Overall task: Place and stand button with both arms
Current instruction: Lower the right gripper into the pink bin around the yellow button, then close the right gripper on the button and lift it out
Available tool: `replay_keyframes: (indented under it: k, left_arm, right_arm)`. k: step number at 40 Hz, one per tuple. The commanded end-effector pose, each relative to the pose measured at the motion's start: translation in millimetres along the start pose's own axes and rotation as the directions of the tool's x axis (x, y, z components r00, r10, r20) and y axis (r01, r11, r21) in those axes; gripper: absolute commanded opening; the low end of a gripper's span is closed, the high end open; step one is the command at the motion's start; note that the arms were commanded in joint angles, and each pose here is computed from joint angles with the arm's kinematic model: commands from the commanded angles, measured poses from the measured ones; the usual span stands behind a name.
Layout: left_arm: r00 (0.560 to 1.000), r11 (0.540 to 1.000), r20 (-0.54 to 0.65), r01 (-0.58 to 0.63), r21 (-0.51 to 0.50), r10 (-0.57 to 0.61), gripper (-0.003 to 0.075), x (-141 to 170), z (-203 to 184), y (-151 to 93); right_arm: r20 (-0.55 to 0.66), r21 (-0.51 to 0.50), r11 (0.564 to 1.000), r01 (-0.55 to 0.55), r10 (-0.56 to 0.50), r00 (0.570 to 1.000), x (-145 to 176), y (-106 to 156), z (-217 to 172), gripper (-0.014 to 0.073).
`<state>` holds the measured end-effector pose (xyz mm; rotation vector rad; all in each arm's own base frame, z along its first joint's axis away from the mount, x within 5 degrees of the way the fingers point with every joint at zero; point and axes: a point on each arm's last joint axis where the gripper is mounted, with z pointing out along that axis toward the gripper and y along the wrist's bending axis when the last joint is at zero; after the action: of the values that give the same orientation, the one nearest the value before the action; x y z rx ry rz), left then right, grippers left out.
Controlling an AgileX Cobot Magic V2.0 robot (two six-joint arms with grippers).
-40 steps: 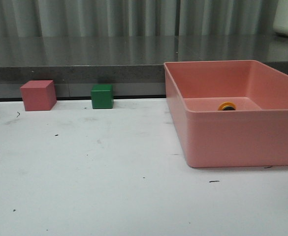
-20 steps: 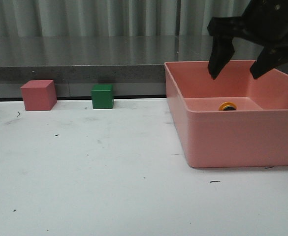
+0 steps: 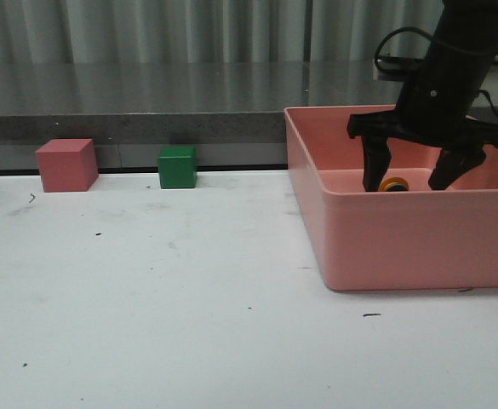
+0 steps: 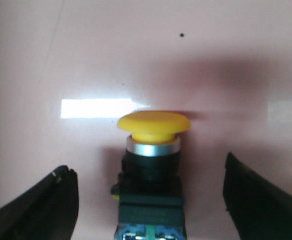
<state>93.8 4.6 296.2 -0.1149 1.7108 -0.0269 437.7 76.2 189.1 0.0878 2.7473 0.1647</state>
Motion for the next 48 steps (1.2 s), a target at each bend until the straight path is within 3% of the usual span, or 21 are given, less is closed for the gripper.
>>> replay_keyframes:
  k: [1,5,12,15,25,36,42,48]
  left_arm:
    - [0.994,1.000,0.106,-0.001,0.010,0.000,0.0564,-18.6,-0.9,-1.7]
    - [0.994,1.000,0.106,-0.001,0.010,0.000,0.0564,-18.6,-0.9,-1.7]
    - [0.994,1.000,0.106,-0.001,0.010,0.000,0.0564,-18.6,-0.9,-1.7]
    - [0.994,1.000,0.106,-0.001,0.010,0.000,0.0564,-18.6,-0.9,-1.7]
    - [0.994,1.000,0.106,-0.001,0.010,0.000,0.0564,-18.6,-0.9,-1.7]
    - [0.994,1.000,0.107,-0.001,0.010,0.000,0.0564,-18.8,-0.9,-1.7]
    - [0.994,1.000,0.107,-0.001,0.010,0.000,0.0564,-18.8,-0.9,-1.7]
    - [0.994,1.000,0.107,-0.001,0.010,0.000,0.0564,-18.8,-0.9,-1.7]
  right_arm:
    - [0.070,-0.010,1.000,0.005,-0.004,0.998,-15.6,2.8,-22.2,0.0595]
    - [0.041,-0.004,1.000,0.005,-0.005,0.999,-15.9,2.8,-18.1,0.0520]
    - [0.033,-0.004,1.000,0.004,-0.004,0.999,-16.5,3.0,-18.0,0.0277]
    - [0.033,-0.004,1.000,0.005,-0.005,0.999,-18.1,3.6,-22.3,0.0237]
    - [0.127,-0.033,0.999,0.014,-0.009,0.992,-23.8,10.0,-77.0,0.0235]
    - [0.302,-0.130,0.985,0.111,-0.068,0.951,0.2,49.7,-157.8,0.0235]
    - [0.343,-0.211,0.958,0.194,-0.114,0.932,20.9,86.2,-182.2,0.0235]
    - [0.347,-0.273,0.910,0.311,-0.208,0.914,43.3,137.8,-180.2,0.0235]
